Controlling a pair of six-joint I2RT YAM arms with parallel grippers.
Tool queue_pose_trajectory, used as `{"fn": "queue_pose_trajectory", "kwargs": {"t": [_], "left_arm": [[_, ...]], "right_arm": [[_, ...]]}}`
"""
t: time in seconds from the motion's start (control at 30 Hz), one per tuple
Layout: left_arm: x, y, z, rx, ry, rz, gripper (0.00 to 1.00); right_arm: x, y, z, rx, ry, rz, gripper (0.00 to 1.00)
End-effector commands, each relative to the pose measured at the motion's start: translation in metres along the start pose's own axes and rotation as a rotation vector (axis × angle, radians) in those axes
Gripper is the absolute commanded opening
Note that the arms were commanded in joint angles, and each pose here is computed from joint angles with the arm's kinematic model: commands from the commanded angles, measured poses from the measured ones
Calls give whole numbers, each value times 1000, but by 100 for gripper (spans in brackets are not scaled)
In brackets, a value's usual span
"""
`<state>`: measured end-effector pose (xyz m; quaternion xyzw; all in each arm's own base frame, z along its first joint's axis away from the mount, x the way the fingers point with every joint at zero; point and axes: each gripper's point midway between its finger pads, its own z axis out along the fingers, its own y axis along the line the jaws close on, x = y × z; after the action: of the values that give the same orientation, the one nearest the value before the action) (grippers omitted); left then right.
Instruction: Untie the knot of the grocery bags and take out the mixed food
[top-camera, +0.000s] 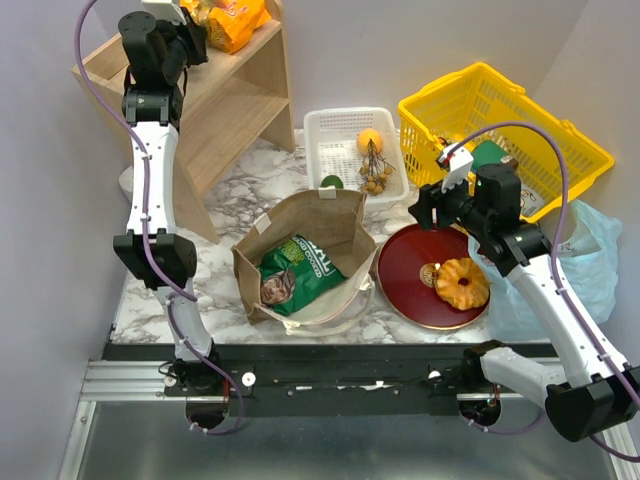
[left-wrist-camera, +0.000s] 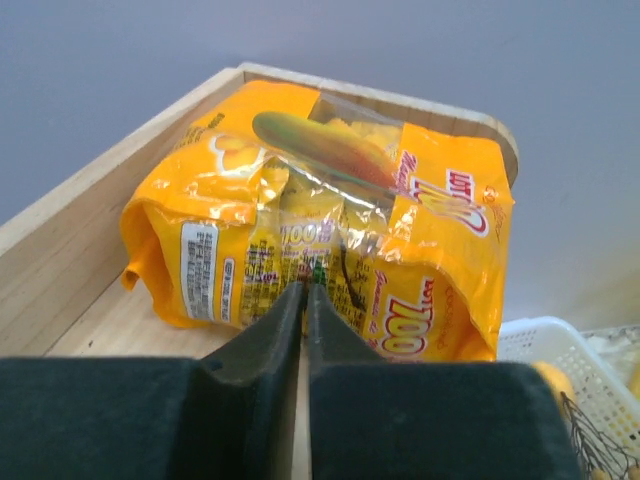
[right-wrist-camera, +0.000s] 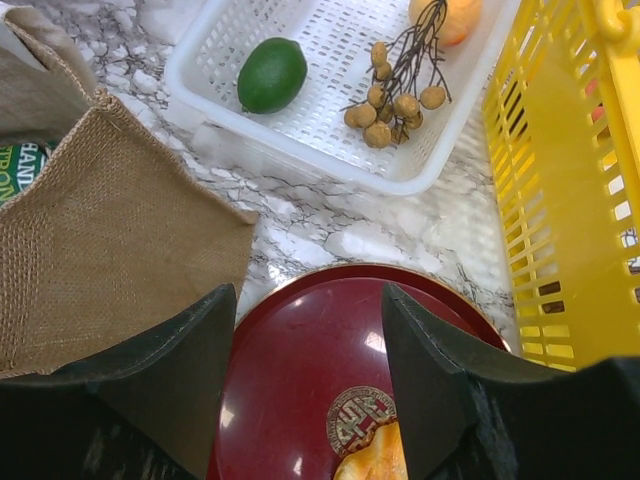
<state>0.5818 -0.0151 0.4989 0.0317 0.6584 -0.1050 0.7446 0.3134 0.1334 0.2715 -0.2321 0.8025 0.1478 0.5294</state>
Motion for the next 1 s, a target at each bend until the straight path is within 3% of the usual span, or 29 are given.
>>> {"fn": "queue_pose_trajectory", "kwargs": {"t": [0.0,0.03,0.07,0.1,0.13,0.17,0.2,0.27,0.3,0.37,0.4,0.47,0.5,0.57,0.6,0.7,0.83,0.97], "left_arm": [[-25,-16,-31,27,-35,11,36],[-67,-34,-64,69,-123,45,41],[-79,-46,-79,109,-166,67,50],[-63,-60,-85,183,-191,103,55],[-102,-82,-125,220,-291,156,59],[-106,-94,-140,250,-312,190,66],[-91,-102,-148,283,-276,204,70],[-98,-137,-180,391,-273,227,75],[-74,-142,-186,427,-175,188,78],[-59,-159,-207,517,-114,167,91],[-31,-159,-209,524,-30,134,90],[-16,-165,-225,557,8,131,90],[13,-165,-228,567,93,107,90],[36,-169,-241,593,159,80,90],[66,-169,-245,600,233,49,90],[105,-181,-260,659,329,0,90],[153,-190,-264,681,458,-12,88],[193,-186,-258,646,538,23,86]], "right_arm": [[5,-1,2,-4,3,-14,68],[5,-1,2,-4,1,-20,68],[5,-1,1,-4,-2,-27,68],[9,0,1,-12,5,-34,69],[9,2,0,-18,3,-39,69],[10,3,0,-24,2,-41,69],[9,7,0,-48,-5,-46,70],[4,14,-1,-89,-18,-63,70],[-1,21,-2,-136,-34,-75,70],[-14,27,-2,-173,-58,-84,70],[-20,29,-2,-187,-69,-85,70],[-39,38,-3,-235,-102,-107,71],[-47,43,-3,-255,-112,-124,71],[-61,67,-7,-328,-138,-211,71],[-62,77,-5,-359,-134,-241,71],[-57,124,-6,-501,-130,-357,71],[-21,188,-6,-706,-69,-471,71],[28,199,14,-692,36,-542,72]]}}
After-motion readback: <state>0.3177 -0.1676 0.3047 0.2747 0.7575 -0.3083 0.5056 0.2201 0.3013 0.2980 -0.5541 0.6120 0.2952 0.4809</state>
